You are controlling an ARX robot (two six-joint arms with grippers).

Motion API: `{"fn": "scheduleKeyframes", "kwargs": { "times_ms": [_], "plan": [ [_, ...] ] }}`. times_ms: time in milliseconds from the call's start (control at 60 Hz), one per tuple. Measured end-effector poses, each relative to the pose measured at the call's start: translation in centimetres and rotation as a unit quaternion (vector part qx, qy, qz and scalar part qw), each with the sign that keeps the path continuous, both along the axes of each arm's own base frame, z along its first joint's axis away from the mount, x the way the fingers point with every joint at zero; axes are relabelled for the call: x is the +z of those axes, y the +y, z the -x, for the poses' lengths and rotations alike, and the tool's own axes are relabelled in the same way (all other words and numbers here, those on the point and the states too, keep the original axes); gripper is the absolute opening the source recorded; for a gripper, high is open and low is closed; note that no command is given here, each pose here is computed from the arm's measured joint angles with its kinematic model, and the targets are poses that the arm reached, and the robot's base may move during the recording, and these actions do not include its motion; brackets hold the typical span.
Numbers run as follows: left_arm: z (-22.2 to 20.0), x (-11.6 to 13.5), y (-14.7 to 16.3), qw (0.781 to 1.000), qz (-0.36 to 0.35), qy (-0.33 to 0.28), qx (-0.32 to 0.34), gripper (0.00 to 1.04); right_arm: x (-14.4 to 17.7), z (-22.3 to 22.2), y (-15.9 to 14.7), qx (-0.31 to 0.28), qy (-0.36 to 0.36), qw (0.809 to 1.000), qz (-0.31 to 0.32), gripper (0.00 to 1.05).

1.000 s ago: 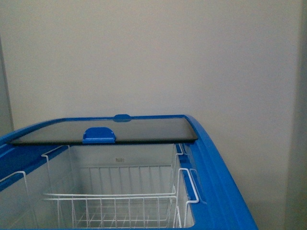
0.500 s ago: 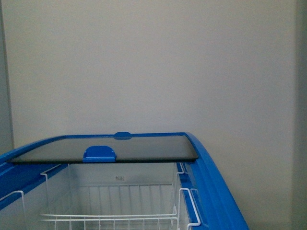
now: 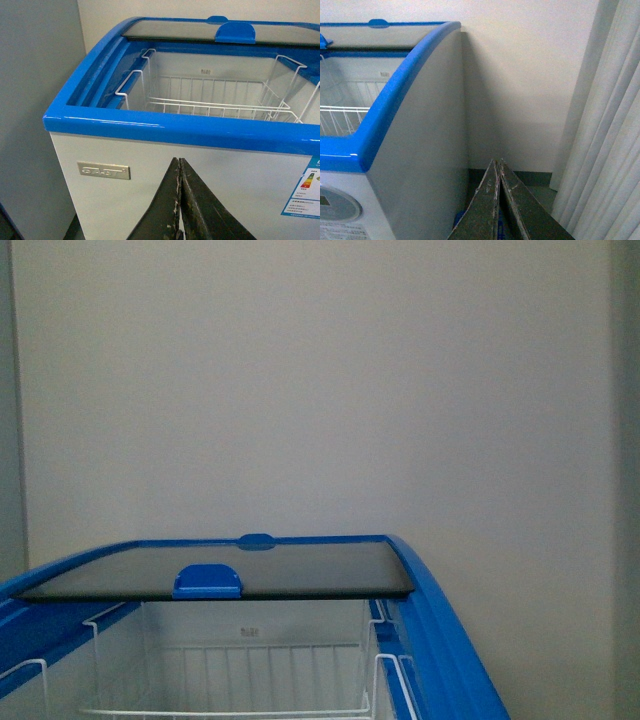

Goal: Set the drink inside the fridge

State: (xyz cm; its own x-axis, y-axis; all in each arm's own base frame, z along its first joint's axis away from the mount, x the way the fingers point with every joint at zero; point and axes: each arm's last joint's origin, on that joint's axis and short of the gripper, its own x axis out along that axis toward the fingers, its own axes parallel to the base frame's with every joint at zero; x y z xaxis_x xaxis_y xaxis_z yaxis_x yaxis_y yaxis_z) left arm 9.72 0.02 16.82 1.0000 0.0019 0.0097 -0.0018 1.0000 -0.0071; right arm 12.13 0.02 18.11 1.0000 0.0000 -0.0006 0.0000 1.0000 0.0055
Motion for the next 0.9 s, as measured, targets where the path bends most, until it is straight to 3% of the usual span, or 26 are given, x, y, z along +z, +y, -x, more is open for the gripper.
{"fn": "scheduleKeyframes", "kwargs": {
  "times_ms": [900],
  "plan": [
    [0.0, 0.0, 0.0, 1.000, 0.000, 0.000, 0.000, 0.03, -1.2, 2.4, 0.0, 0.001, -0.007, 1.000, 0.000, 0.03]
  ]
}}
